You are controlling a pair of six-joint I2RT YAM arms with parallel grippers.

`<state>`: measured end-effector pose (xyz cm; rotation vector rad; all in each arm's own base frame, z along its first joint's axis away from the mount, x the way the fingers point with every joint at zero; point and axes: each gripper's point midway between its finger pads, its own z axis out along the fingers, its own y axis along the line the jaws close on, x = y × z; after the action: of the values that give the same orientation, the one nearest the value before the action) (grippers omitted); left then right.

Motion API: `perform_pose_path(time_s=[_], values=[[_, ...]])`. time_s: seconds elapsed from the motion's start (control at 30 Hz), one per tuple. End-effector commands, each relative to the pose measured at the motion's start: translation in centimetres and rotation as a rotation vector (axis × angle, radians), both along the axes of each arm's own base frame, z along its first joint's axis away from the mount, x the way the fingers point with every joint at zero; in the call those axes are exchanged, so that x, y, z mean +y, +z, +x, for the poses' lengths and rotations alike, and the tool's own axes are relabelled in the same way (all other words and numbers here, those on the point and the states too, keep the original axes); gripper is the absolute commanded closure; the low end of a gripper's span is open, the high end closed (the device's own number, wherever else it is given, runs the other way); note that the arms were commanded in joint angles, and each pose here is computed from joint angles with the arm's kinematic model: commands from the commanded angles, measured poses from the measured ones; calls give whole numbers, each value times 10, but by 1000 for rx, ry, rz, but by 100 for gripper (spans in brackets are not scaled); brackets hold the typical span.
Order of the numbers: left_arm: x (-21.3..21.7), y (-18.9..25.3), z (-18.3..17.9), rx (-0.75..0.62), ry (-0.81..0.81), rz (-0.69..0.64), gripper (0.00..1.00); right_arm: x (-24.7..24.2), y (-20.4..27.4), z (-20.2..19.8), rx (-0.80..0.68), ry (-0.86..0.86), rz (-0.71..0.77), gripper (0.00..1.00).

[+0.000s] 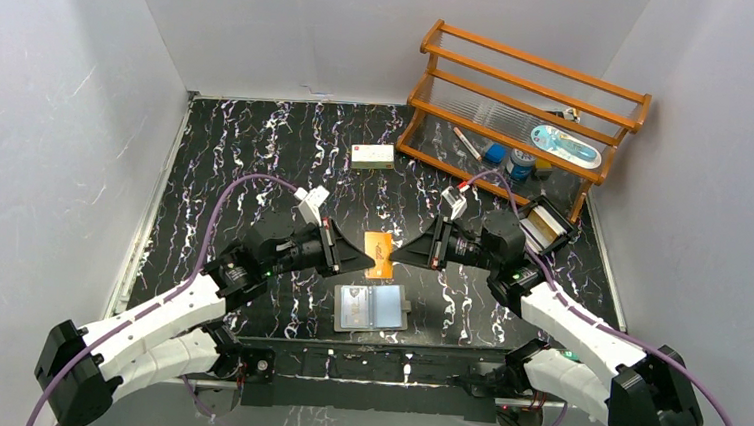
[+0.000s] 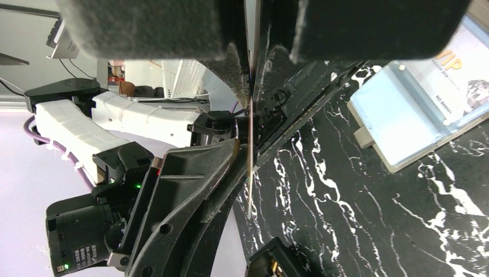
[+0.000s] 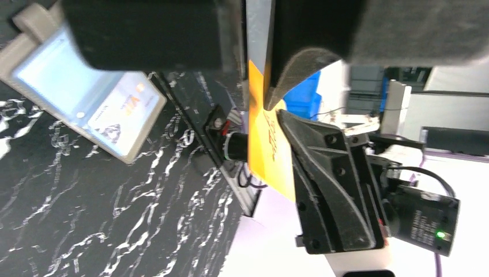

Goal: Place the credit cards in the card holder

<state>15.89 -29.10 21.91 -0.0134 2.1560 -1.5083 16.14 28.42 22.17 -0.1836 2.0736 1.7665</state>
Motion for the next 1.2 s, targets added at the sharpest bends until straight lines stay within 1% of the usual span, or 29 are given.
perform_pose_path(time_s=[0.0,0.13,0.2,0.23,0.27,0.4,0.6,0.7,0.77,0.9,1.07,1.17], values=[[11,-20,0,46,47,66,100,-6,-12,4,-28,-38,-82,69],[23,-59,-3,123,75,189,100,-18,-40,16,16,-156,-198,59],[33,-86,-8,197,93,266,100,-24,-58,19,54,-186,-268,53],[34,-96,-11,225,90,291,100,-26,-67,19,73,-194,-305,50],[34,-106,-15,250,76,303,100,-28,-76,20,85,-201,-340,48],[30,-132,-27,338,32,299,100,-37,-108,20,127,-245,-477,50],[22,-141,-30,397,-9,306,100,-38,-140,17,159,-263,-598,53],[17,-145,-35,462,-10,256,100,-36,-146,17,130,-248,-651,55],[17,-150,-36,487,-2,248,100,-34,-148,18,110,-249,-693,56],[20,-160,-38,504,4,268,100,-32,-153,16,78,-246,-765,58],[18,-167,-39,515,-5,262,100,-21,-166,4,88,-197,-794,62],[17,-169,-37,491,-12,271,100,-13,-173,-3,89,-173,-799,64]])
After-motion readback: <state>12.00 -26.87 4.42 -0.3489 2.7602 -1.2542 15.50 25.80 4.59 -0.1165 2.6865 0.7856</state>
